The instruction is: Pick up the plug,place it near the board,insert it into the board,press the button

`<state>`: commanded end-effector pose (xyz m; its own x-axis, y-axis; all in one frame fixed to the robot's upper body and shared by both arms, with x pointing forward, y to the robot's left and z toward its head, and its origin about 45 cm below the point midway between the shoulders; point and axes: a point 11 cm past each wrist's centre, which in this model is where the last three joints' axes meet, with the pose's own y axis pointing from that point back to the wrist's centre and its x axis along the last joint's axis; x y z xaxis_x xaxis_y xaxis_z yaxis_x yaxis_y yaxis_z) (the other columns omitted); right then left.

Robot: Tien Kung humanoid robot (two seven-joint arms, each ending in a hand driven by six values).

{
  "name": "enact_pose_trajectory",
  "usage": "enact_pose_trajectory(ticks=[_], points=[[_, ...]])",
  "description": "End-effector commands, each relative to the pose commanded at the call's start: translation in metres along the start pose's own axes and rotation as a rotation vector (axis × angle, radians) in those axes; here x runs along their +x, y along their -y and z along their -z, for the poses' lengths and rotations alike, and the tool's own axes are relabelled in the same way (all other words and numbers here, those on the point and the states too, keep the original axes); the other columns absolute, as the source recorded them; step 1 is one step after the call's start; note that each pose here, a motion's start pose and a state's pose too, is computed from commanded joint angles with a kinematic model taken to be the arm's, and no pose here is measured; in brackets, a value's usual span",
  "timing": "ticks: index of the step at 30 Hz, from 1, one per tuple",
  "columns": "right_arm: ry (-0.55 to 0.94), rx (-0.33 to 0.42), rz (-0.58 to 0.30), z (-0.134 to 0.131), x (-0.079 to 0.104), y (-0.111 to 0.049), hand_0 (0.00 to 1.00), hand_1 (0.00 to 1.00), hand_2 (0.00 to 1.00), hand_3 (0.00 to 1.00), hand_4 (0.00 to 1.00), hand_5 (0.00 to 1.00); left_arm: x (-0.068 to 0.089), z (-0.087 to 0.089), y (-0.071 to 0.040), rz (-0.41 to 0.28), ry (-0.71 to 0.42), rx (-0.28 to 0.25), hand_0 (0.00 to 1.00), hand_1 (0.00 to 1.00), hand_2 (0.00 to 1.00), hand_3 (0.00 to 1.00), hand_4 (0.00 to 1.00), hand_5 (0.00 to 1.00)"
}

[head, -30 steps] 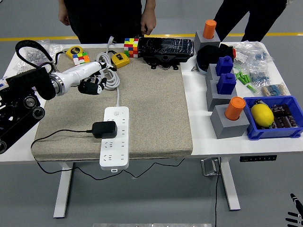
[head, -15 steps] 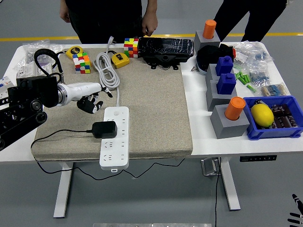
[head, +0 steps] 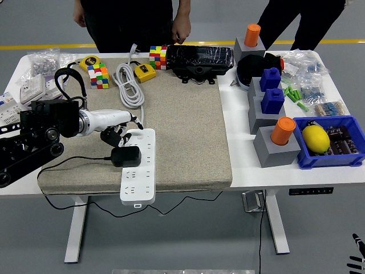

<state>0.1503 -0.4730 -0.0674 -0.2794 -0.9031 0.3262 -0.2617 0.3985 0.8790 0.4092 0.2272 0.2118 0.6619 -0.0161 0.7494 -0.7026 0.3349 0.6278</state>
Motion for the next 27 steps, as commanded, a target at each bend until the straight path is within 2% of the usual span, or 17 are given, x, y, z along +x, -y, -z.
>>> enact_pose_trajectory(ticks=[11, 17, 27], points=[[0.001, 0.002, 0.002, 0.001, -0.001, 0.000, 0.846, 0.749, 0.703, 0.762, 0.998, 0.998, -0.002, -0.002, 0.007, 0.005, 0.008, -0.001, 0.132, 0.002, 0.092, 0.853, 0.249, 0.002], [0.002, 0.005, 0.000, 0.003, 0.000, 0.000, 0.847, 0.750, 0.703, 0.762, 0.998, 0.998, 0.000, 0.001, 0.008, 0.001, 0.010, 0.010, 0.131, 0.002, 0.092, 0.852, 0.247, 0.002], [0.002, 0.009, 0.001, 0.004, 0.000, 0.000, 0.847, 0.750, 0.703, 0.761, 0.998, 0.998, -0.006, 0.008, 0.010, 0.021, 0.010, 0.027, 0.132, 0.002, 0.093, 0.852, 0.247, 0.002]])
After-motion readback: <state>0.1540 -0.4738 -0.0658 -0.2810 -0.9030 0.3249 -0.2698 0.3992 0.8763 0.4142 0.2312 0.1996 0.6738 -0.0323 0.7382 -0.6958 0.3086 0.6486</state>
